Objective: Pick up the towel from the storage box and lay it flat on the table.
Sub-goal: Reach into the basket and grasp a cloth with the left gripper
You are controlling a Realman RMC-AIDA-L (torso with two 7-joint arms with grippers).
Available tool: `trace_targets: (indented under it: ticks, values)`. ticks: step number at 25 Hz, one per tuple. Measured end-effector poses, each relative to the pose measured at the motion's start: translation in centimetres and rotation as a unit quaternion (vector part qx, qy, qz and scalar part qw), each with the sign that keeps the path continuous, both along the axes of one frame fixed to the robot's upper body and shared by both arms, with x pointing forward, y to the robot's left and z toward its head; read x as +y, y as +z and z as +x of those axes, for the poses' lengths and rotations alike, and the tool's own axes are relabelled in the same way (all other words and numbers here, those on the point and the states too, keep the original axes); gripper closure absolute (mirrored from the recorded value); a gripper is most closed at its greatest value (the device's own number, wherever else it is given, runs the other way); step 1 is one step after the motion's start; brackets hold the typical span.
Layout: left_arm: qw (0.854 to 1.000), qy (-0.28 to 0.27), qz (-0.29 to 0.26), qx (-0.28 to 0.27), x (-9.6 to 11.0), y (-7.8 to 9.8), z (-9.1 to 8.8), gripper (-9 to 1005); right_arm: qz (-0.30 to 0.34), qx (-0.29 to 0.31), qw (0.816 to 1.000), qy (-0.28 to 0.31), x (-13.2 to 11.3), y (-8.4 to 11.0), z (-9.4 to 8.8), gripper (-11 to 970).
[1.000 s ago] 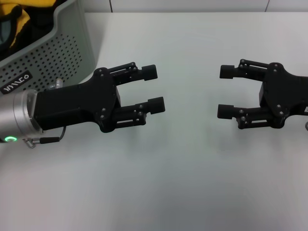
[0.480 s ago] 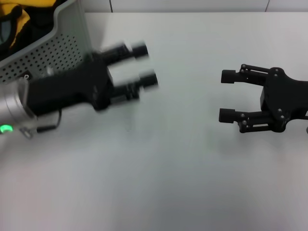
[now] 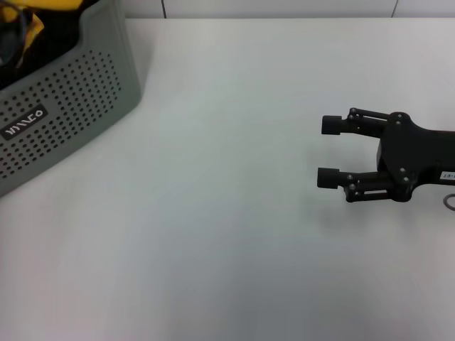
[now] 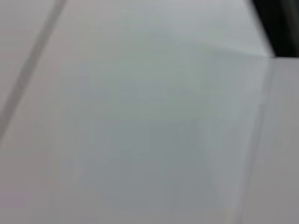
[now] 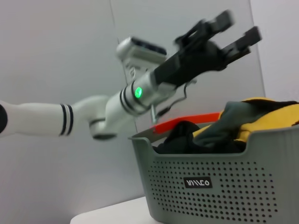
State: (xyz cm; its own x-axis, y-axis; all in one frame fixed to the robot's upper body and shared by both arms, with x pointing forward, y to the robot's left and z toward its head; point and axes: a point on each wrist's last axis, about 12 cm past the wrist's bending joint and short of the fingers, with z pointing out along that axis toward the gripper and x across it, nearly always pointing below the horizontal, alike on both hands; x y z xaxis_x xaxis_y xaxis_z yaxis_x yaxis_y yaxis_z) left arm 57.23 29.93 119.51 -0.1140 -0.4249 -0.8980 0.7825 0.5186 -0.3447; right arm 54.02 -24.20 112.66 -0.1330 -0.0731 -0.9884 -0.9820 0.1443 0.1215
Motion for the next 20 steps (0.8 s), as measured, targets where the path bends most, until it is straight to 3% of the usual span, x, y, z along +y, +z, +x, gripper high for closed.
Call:
trace_targets:
  ticks: [3, 7, 16, 20]
  values:
    - [0.998, 0.055, 0.026, 0.033, 1.3, 1.2, 0.9, 271, -0.001, 0.0, 1.0, -0.004, -0.1, -0.2, -0.1, 85]
    - [0.981, 0.151, 0.077, 0.089, 3.4, 2.0, 1.3, 270, -0.003, 0.001, 1.0, -0.008, 0.0, -0.4, 0.1, 85]
    - [0.93, 0.284, 0.162, 0.167, 7.8, 1.6, -1.5, 270, -0.006, -0.006, 1.0, -0.01, 0.2, -0.3, 0.4, 86]
    - [0.918, 0.312, 0.163, 0.183, 9.3, 0.6, -2.5, 269, -0.01, -0.007, 1.0, -0.009, 0.2, -0.4, 0.4, 86]
